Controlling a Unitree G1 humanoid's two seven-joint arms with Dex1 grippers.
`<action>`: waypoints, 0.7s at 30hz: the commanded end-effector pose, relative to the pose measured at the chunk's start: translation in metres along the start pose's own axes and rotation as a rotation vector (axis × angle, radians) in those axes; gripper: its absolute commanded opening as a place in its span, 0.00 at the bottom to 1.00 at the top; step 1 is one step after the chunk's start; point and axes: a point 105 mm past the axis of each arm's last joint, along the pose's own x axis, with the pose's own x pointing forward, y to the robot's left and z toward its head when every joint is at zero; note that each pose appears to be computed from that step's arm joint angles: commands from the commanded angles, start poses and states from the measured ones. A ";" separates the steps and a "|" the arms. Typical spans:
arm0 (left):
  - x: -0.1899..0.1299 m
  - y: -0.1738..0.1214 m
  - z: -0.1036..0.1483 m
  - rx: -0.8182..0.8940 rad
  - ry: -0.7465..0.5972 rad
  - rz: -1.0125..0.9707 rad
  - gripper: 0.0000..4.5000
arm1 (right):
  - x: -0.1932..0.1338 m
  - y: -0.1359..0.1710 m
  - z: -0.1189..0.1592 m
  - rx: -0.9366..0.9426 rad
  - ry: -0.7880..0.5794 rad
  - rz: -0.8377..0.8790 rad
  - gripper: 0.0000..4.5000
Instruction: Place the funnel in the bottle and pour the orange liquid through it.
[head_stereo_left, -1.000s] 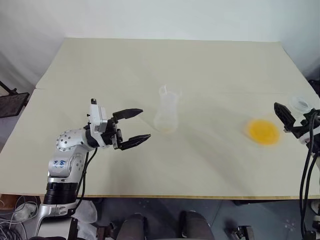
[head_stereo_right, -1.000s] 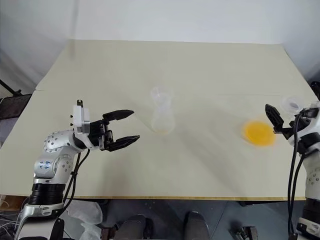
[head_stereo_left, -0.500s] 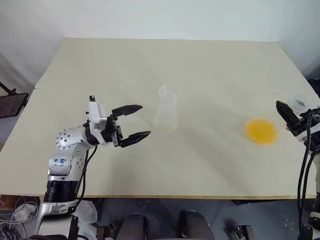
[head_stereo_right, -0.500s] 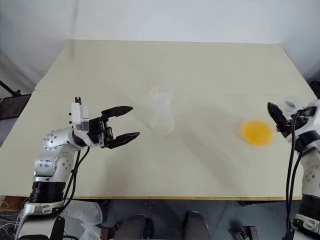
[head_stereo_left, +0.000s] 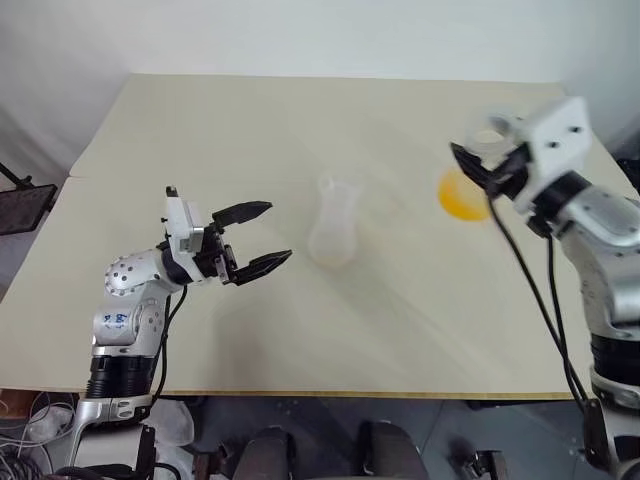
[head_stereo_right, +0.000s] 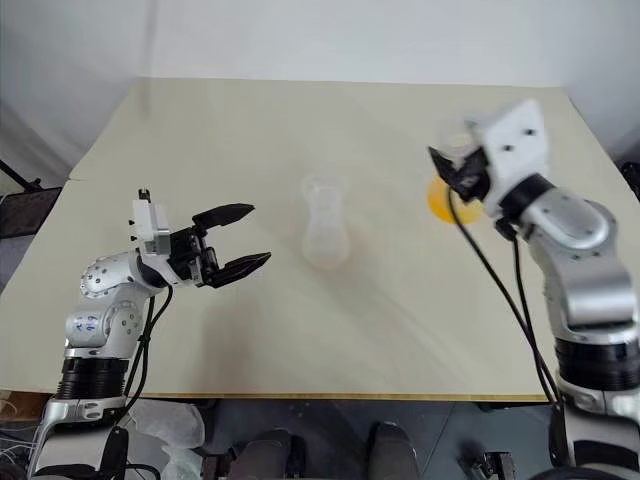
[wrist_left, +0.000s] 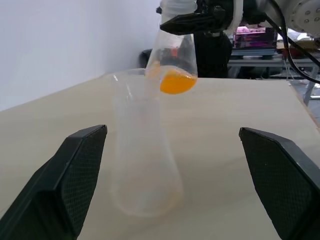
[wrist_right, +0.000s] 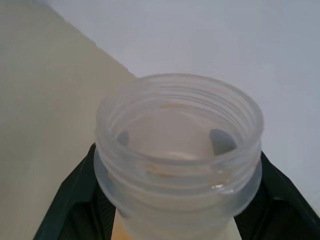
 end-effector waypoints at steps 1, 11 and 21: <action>-0.005 0.002 0.005 0.035 -0.006 0.026 1.00 | 0.014 0.006 0.021 -0.159 -0.066 -0.008 0.55; -0.010 0.001 0.001 0.030 -0.002 0.066 1.00 | 0.053 0.045 0.031 -0.547 -0.140 0.032 0.55; -0.009 -0.002 -0.002 0.022 -0.011 0.077 1.00 | 0.067 0.060 0.042 -0.734 -0.177 0.031 0.55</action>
